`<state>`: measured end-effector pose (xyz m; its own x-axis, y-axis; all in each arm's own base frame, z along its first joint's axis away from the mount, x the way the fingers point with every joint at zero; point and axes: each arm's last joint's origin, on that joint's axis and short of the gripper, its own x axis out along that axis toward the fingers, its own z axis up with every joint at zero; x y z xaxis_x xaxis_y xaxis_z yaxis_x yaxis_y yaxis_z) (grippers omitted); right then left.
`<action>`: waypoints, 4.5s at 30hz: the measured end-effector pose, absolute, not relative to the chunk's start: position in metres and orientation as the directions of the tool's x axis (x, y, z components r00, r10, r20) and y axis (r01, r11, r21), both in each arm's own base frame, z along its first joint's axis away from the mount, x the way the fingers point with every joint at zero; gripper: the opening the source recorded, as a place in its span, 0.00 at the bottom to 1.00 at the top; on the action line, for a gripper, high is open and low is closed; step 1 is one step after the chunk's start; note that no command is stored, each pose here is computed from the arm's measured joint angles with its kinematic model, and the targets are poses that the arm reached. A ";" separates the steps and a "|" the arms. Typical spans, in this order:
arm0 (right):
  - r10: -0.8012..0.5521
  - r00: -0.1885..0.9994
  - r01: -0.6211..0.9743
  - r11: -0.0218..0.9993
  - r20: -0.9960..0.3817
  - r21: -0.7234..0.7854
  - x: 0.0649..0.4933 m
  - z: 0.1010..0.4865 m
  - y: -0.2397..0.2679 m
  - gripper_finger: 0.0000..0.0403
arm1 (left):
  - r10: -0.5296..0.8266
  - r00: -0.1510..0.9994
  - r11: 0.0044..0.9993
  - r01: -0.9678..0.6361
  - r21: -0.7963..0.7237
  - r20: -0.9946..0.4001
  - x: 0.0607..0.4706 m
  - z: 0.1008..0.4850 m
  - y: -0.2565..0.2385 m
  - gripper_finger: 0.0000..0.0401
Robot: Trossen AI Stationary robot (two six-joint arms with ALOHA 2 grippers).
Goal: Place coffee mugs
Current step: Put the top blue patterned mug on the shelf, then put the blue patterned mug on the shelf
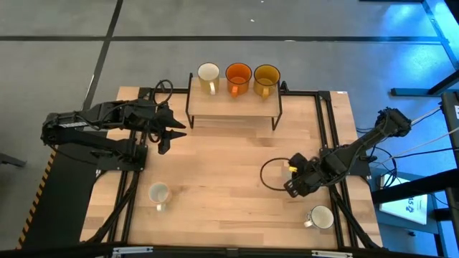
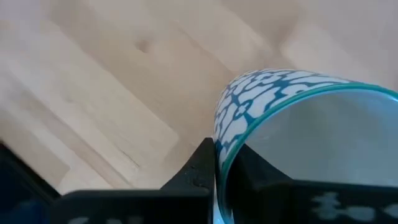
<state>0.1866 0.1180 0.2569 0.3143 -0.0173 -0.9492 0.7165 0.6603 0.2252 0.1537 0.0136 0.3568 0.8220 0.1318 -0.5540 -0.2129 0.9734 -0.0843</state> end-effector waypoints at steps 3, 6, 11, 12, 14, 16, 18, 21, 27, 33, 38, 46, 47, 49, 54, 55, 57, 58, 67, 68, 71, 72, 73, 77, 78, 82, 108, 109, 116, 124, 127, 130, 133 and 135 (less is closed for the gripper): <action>-0.118 0.415 0.590 0.790 -0.902 0.169 0.200 0.272 0.122 0.01 | 0.132 0.822 0.973 -0.213 -0.084 -0.554 0.154 0.357 0.014 0.33; -0.157 0.449 0.496 0.863 -0.880 0.099 0.218 0.286 0.119 0.01 | 0.132 0.822 0.973 -0.213 -0.085 -0.554 0.154 0.357 0.014 0.33; -0.192 0.466 0.388 0.921 -0.864 0.005 0.247 0.315 0.104 0.01 | 0.132 0.822 0.973 -0.214 -0.085 -0.554 0.154 0.357 0.014 0.33; -0.201 0.466 0.369 0.929 -0.862 -0.016 0.252 0.320 0.100 0.01 | 0.132 0.822 0.973 -0.214 -0.086 -0.555 0.154 0.357 0.014 0.33; -0.218 0.458 0.337 0.940 -0.862 -0.058 0.261 0.332 0.090 0.01 | 0.132 0.819 0.973 -0.215 -0.086 -0.558 0.153 0.356 0.014 0.33; -0.225 0.457 0.317 0.945 -0.860 -0.079 0.270 0.343 0.079 0.01 | 0.132 0.818 0.973 -0.215 -0.086 -0.559 0.153 0.356 0.014 0.33; -0.227 0.440 0.312 0.946 -0.869 -0.089 0.277 0.354 0.065 0.01 | 0.132 0.818 0.973 -0.215 -0.085 -0.559 0.153 0.356 0.014 0.33; -0.244 0.394 0.293 0.947 -0.886 -0.131 0.288 0.366 0.047 0.01 | 0.131 0.819 0.973 -0.214 -0.085 -0.559 0.153 0.356 0.014 0.33; -0.282 0.264 0.307 0.931 -0.923 -0.197 0.305 0.381 0.005 0.01 | 0.131 0.818 0.973 -0.214 -0.086 -0.559 0.153 0.356 0.014 0.33; -0.233 0.193 0.433 0.892 -0.953 -0.131 0.314 0.382 -0.044 0.01 | 0.131 0.818 0.973 -0.215 -0.086 -0.560 0.153 0.356 0.014 0.33; -0.162 0.168 0.554 0.831 -0.972 -0.043 0.313 0.375 -0.077 0.01 | 0.132 0.818 0.973 -0.215 -0.085 -0.560 0.153 0.356 0.014 0.33; -0.158 0.129 0.611 0.790 -0.979 -0.048 0.316 0.364 -0.105 0.01 | 0.132 0.818 0.973 -0.214 -0.083 -0.560 0.153 0.356 0.014 0.33; -0.158 0.125 0.609 0.792 -0.980 -0.050 0.316 0.363 -0.107 0.01 | 0.132 0.818 0.973 -0.214 -0.083 -0.560 0.153 0.356 0.014 0.33; -0.159 0.124 0.602 0.797 -0.979 -0.053 0.318 0.360 -0.110 0.01 | 0.132 0.818 0.973 -0.214 -0.083 -0.560 0.153 0.356 0.014 0.33; -0.156 0.146 0.606 0.795 -0.977 -0.036 0.322 0.355 -0.115 0.02 | 0.133 0.818 0.973 -0.215 -0.082 -0.560 0.153 0.356 0.014 0.33; -0.157 0.149 0.606 0.795 -0.976 -0.036 0.322 0.354 -0.116 0.02 | 0.133 0.818 0.973 -0.215 -0.082 -0.560 0.153 0.356 0.014 0.33; -0.158 0.149 0.601 0.799 -0.976 -0.038 0.322 0.354 -0.117 0.02 | 0.133 0.818 0.973 -0.215 -0.082 -0.559 0.153 0.356 0.014 0.33; -0.162 0.148 0.600 0.799 -0.976 -0.042 0.321 0.354 -0.118 0.02 | 0.133 0.818 0.973 -0.214 -0.082 -0.560 0.153 0.356 0.014 0.33; -0.188 0.165 0.595 0.802 -0.968 -0.055 0.324 0.354 -0.119 0.03 | 0.133 0.818 0.973 -0.214 -0.082 -0.560 0.153 0.356 0.014 0.33; -0.190 0.170 0.596 0.801 -0.967 -0.053 0.324 0.354 -0.119 0.03 | 0.133 0.818 0.973 -0.214 -0.082 -0.560 0.153 0.356 0.014 0.33; -0.191 0.172 0.599 0.799 -0.966 -0.052 0.324 0.354 -0.120 0.03 | 0.133 0.818 0.973 -0.214 -0.082 -0.560 0.153 0.356 0.014 0.33; -0.192 0.173 0.599 0.799 -0.966 -0.051 0.324 0.354 -0.120 0.03 | 0.133 0.818 0.973 -0.214 -0.082 -0.560 0.153 0.356 0.014 0.33; -0.192 0.173 0.599 0.799 -0.966 -0.051 0.325 0.354 -0.120 0.03 | 0.133 0.818 0.973 -0.214 -0.082 -0.560 0.153 0.356 0.014 0.33; -0.197 0.171 0.600 0.798 -0.965 -0.057 0.324 0.354 -0.120 0.03 | 0.132 0.818 0.973 -0.214 -0.083 -0.560 0.153 0.356 0.014 0.33; -0.199 0.171 0.600 0.798 -0.965 -0.058 0.324 0.354 -0.120 0.03 | 0.132 0.818 0.973 -0.214 -0.082 -0.560 0.153 0.356 0.014 0.33; -0.206 0.169 0.602 0.796 -0.964 -0.064 0.324 0.354 -0.120 0.05 | 0.132 0.818 0.973 -0.214 -0.082 -0.560 0.153 0.356 0.014 0.33; -0.277 0.278 0.602 0.796 -0.920 -0.058 0.324 0.394 -0.106 0.26 | 0.130 0.818 0.973 -0.214 -0.086 -0.560 0.153 0.356 0.014 0.33; -0.277 0.294 0.600 0.798 -0.915 -0.049 0.324 0.400 -0.102 0.26 | 0.125 0.819 0.974 -0.209 -0.089 -0.560 0.153 0.356 0.013 0.33; -0.212 0.466 0.436 0.900 -0.859 0.015 0.329 0.433 -0.038 0.26 | 0.119 0.820 0.973 -0.209 -0.099 -0.560 0.153 0.356 0.013 0.33; -0.071 0.505 0.271 0.959 -0.860 0.080 0.325 0.434 0.056 0.26 | 0.081 0.824 0.972 -0.191 -0.140 -0.561 0.154 0.356 0.012 0.33; -0.021 0.510 0.272 0.952 -0.860 0.138 0.317 0.434 0.089 0.26 | 0.063 0.826 0.972 -0.177 -0.153 -0.560 0.154 0.356 0.011 0.33; -0.028 0.514 0.298 0.943 -0.857 0.148 0.307 0.433 0.116 0.26 | 0.054 0.826 0.974 -0.168 -0.154 -0.560 0.154 0.356 0.009 0.33; -0.073 0.495 0.359 0.924 -0.866 0.128 0.295 0.427 0.138 0.26 | 0.045 0.827 0.976 -0.157 -0.154 -0.560 0.154 0.356 0.007 0.33; -0.099 0.462 0.412 0.904 -0.882 0.114 0.288 0.419 0.150 0.26 | 0.040 0.827 0.976 -0.152 -0.154 -0.560 0.154 0.356 0.006 0.33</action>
<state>0.2882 0.1499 0.4186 0.4616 -0.0988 -0.8816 0.4118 0.9041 0.1143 0.1539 0.0061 0.3564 0.8274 0.0402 -0.5601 -0.1516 0.9764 -0.1537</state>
